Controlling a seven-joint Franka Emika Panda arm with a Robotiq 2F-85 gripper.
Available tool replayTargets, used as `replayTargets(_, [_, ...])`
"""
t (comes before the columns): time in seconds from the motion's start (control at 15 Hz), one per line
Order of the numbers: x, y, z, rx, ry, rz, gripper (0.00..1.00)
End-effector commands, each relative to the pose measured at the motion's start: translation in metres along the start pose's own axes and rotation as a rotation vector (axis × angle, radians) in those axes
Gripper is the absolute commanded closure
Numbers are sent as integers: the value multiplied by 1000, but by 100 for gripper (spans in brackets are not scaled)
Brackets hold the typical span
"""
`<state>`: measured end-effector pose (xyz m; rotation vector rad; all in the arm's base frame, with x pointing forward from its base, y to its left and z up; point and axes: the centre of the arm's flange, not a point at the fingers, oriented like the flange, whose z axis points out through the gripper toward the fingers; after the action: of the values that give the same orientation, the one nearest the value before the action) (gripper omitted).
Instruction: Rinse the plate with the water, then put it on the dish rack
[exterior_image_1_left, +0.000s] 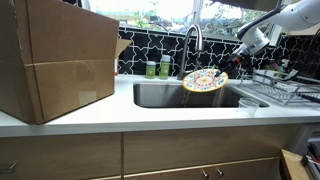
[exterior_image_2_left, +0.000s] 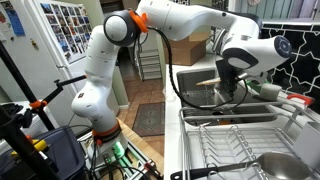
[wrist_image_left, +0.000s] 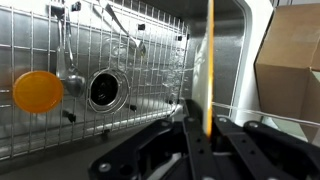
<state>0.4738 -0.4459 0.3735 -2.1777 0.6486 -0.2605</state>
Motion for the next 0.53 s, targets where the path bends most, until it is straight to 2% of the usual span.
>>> replayTargets(0.0, [-8,-5,-2,19,-67,-31,97])
replayTargets(0.13, [-10,-6,-1,8,-89,-25,97])
replayTargets(0.27, [-5,-4,-5,-66,-10,29,97])
replayTargets(0.47, [0,-2,-17,-138,62,69,97])
